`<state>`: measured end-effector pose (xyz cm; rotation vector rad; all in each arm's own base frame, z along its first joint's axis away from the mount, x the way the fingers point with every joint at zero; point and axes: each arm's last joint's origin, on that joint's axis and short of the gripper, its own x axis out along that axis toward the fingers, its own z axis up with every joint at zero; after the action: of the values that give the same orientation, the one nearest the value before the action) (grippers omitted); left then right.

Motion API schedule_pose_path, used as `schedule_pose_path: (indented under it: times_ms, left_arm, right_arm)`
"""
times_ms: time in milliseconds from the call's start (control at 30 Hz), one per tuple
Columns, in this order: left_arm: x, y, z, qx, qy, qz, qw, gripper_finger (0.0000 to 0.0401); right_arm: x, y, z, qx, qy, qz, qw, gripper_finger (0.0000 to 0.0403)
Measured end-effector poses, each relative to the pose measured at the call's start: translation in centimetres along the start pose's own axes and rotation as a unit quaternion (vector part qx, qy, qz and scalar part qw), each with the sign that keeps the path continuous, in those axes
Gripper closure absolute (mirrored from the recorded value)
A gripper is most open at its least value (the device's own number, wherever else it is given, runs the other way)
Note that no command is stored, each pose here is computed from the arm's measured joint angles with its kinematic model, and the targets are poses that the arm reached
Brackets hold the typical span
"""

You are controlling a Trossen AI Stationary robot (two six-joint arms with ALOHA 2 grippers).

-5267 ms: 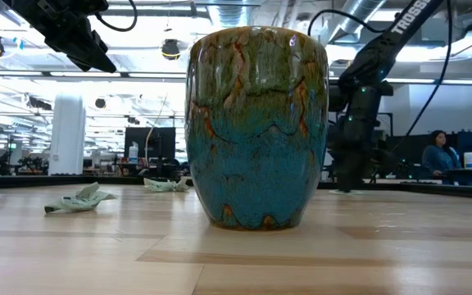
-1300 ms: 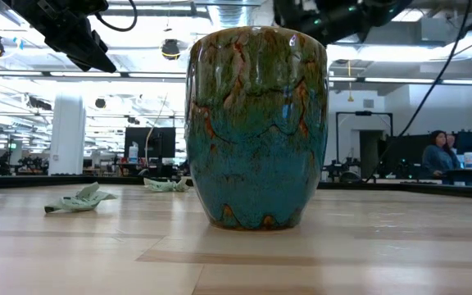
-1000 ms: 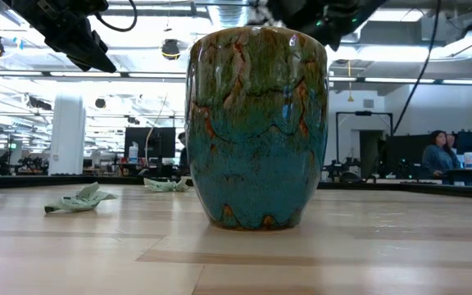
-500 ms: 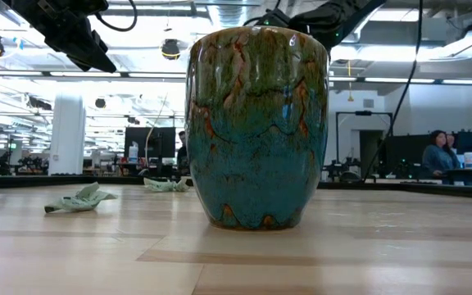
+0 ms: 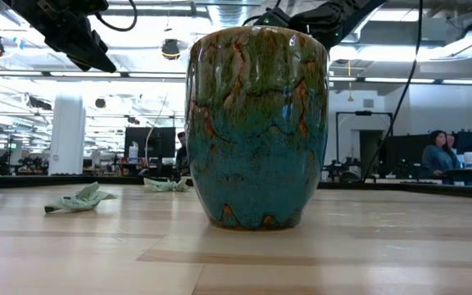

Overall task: Pick and place items into bin
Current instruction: Put the stevia packet into the top transparent bin

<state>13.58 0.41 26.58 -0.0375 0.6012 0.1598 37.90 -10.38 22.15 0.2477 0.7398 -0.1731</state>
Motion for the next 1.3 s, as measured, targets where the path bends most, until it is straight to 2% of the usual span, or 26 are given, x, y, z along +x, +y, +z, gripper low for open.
schedule_pose_path:
  times_ms: [267, 533, 833, 1000, 1167, 1300]
  left_arm:
    - [0.0, 0.0, 0.0, 0.0, 0.0, 0.0, 1.0, 0.0401]
    - [0.0, 0.0, 0.0, 0.0, 0.0, 0.0, 1.0, 0.0401]
    - [0.0, 0.0, 0.0, 0.0, 0.0, 0.0, 1.0, 0.0401]
    - [0.0, 0.0, 0.0, 0.0, 0.0, 0.0, 1.0, 0.0401]
    - [0.0, 0.0, 0.0, 0.0, 0.0, 0.0, 1.0, 0.0401]
    - [0.0, 0.0, 0.0, 0.0, 0.0, 0.0, 1.0, 0.0401]
  right_arm:
    - [0.0, 0.0, 0.0, -0.003, 0.0, 0.0, 1.0, 0.0323]
    - [-0.7, 1.0, -0.8, -0.044, 0.047, 0.006, 0.998, 0.0321]
    - [-0.7, 4.3, -3.2, -0.078, 0.149, 0.027, 0.985, 0.0321]
    - [-1.3, 6.1, -4.5, -0.107, 0.195, -0.016, 0.975, 0.0321]
    - [-2.2, 6.9, -6.1, -0.105, 0.214, -0.032, 0.971, 0.0321]
    - [-2.9, 6.5, -8.3, -0.081, 0.182, -0.03, 0.98, 0.0321]
